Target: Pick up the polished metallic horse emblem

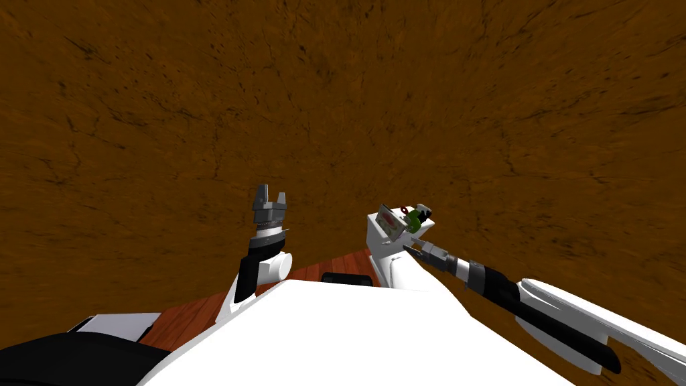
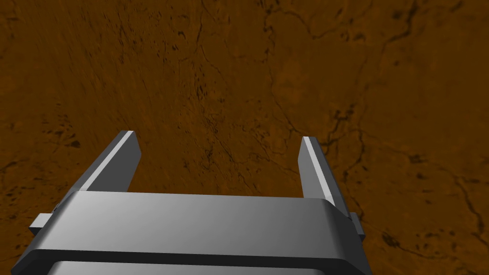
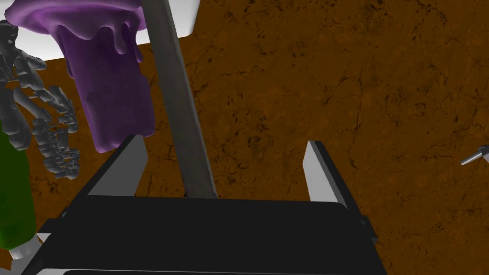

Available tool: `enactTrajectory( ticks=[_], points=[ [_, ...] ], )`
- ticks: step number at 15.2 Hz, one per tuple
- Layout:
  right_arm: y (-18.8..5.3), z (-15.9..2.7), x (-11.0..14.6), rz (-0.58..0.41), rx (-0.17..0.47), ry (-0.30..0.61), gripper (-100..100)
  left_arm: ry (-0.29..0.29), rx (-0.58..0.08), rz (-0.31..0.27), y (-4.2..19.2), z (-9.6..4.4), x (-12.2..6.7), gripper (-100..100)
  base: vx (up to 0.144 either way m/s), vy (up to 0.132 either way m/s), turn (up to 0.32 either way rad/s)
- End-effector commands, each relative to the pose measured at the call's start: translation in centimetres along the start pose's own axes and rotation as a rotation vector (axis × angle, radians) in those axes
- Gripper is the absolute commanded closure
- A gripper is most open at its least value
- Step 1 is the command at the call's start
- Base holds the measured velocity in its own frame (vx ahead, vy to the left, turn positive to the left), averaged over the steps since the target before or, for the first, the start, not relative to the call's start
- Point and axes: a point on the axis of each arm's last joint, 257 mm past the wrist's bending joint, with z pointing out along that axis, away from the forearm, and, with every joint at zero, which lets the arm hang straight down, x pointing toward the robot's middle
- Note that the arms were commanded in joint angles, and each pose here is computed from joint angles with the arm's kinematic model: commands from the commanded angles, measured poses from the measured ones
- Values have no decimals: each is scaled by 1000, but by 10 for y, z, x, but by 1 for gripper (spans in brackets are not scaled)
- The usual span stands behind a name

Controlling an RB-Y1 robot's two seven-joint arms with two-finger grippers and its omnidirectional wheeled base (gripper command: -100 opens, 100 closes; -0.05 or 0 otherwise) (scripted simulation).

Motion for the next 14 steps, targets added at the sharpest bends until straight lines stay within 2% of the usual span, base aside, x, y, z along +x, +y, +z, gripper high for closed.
enactTrajectory(
  ticks=[1,3,4,6,7,9,10,12,13,14],
  points=[
    [-12,-8,10,-42,15,62,-100,0,0,0,0,0,0,0,16,5,43],
    [-12,-8,10,-62,7,84,-100,0,0,0,0,0,0,0,16,1,25],
    [-24,-15,17,-90,25,127,-100,0,0,0,0,0,0,0,16,4,32],
    [-25,-15,16,-112,16,150,-100,0,0,0,0,0,0,0,16,3,25],
    [-36,-22,22,-140,33,192,-100,0,0,0,0,0,0,0,17,4,39],
    [-37,-22,21,-162,23,215,-100,0,0,0,0,0,0,0,17,3,29],
    [-49,-29,25,-192,40,256,-100,0,0,0,0,0,0,0,17,7,38],
    [-50,-29,24,-213,30,277,-100,0,0,0,0,0,0,0,18,6,23],
    [-62,-36,28,-242,46,315,-100,0,0,0,0,0,0,0,17,8,37],
    [-62,-36,26,-258,39,331,-100,0,0,0,0,0,0,0,19,7,41]
  ],
)
